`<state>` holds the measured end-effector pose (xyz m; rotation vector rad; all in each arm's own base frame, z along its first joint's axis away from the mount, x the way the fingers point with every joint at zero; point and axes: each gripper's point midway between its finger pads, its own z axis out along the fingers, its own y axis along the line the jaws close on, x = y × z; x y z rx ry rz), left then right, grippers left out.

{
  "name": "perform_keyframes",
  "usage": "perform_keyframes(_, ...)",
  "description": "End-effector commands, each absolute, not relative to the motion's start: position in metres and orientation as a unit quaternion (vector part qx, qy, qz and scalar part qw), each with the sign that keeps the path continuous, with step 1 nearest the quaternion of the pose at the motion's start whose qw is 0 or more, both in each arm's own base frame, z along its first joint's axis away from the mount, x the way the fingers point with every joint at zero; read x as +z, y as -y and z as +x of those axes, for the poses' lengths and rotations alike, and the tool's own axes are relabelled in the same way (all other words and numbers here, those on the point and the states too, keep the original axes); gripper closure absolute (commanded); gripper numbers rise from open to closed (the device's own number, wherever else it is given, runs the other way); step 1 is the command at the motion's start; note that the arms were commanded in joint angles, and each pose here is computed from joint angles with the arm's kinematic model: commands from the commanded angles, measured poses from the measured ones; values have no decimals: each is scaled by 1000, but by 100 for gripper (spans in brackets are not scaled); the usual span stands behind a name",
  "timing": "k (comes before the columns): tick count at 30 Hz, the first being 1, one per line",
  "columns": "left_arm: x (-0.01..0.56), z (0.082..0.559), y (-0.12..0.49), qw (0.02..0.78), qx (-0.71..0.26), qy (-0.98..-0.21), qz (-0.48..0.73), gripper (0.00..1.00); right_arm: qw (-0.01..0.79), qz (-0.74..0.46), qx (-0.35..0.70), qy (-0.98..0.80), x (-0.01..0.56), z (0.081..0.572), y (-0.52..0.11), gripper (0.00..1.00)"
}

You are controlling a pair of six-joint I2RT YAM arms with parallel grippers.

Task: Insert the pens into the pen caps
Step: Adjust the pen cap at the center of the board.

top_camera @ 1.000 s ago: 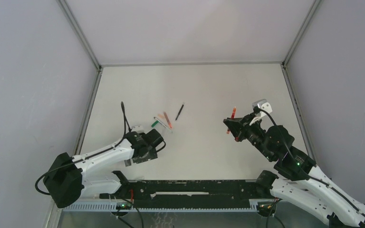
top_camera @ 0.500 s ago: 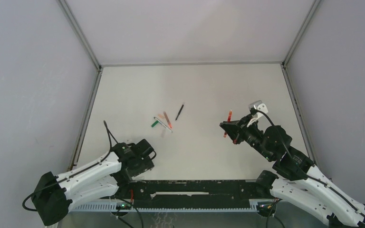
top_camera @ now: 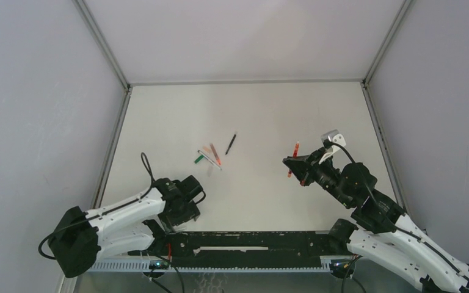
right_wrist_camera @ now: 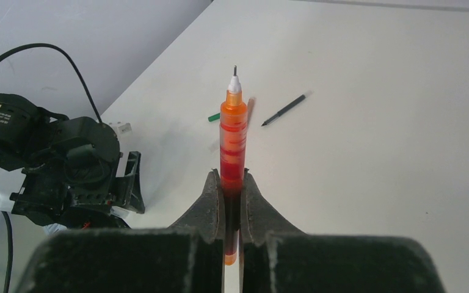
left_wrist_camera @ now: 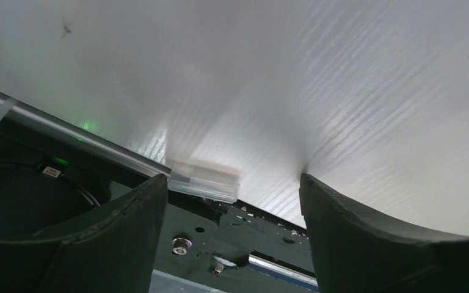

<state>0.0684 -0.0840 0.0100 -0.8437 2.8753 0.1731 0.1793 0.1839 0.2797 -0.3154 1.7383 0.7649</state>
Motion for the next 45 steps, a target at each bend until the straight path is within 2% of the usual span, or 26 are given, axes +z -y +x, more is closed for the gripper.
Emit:
perform_keyframes(1,3,53,73,28,106,-964,-241,19,585,-117,330,-731,289,182,-180,100)
perform_keyframes(13,8,62,83,38,87,-970,-224,47,585,-112,322,-736,284,184,-176,100)
perform_keyframes(22,14,80,94,56,75,-977,-193,59,586,-109,319,-737,283,184,-173,100)
perform_keyframes(25,22,97,104,80,65,-983,-149,59,587,-107,318,-737,283,184,-171,100)
perform_keyframes(31,57,158,129,189,49,-980,-34,58,590,-105,316,-736,284,185,-169,100)
perform_keyframes(35,74,188,157,231,13,-973,25,57,594,-102,317,-733,286,185,-167,100)
perform_keyframes(41,76,202,205,237,-47,-964,114,56,598,-96,314,-731,288,184,-162,100)
perform_keyframes(45,69,203,224,231,-31,-955,181,56,600,-93,313,-731,288,183,-160,100)
